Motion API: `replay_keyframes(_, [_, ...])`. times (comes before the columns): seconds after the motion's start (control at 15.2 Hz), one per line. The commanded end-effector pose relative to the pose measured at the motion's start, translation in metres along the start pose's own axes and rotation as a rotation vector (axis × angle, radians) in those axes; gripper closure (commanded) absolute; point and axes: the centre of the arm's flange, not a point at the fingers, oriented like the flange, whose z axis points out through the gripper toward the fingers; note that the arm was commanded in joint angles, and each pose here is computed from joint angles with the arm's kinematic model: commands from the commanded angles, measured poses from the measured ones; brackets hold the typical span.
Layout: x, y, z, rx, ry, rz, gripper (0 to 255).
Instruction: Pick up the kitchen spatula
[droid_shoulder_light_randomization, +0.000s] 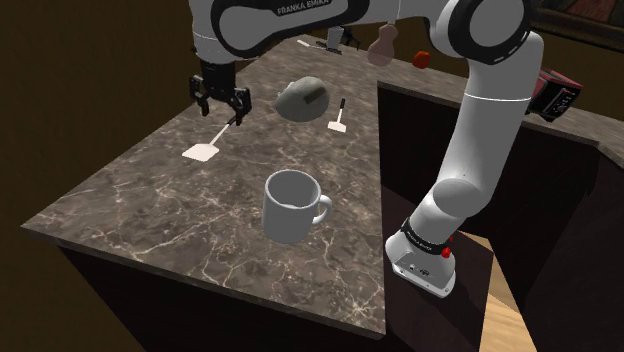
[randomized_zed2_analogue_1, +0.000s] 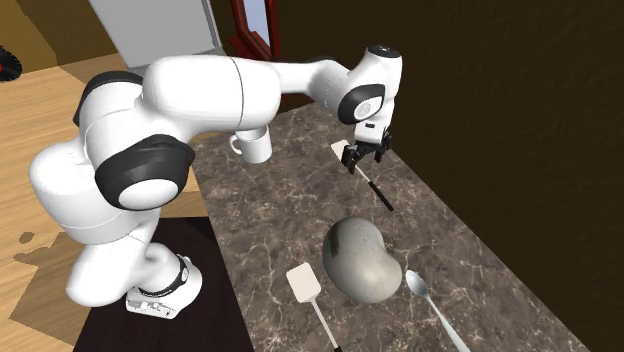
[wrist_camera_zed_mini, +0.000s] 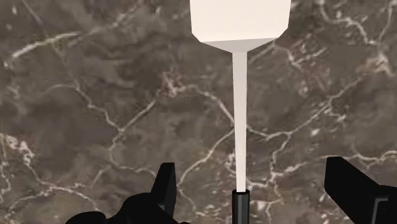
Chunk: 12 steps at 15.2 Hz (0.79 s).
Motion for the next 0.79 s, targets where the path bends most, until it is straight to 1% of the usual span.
replay_keyframes(0.0, [0.000, 0.000, 0.012, 0.001, 0.000, 0.002, 0])
replay_keyframes(0.13, [-0.001, 0.000, 0.025, 0.001, 0.000, 0.002, 0])
replay_keyframes(0.26, [-0.001, 0.000, 0.025, 0.001, 0.000, 0.002, 0])
replay_keyframes(0.33, [-0.001, -0.001, 0.025, 0.001, 0.000, 0.002, 255])
replay_keyframes(0.73, [-0.001, 0.000, 0.025, 0.001, 0.000, 0.002, 255])
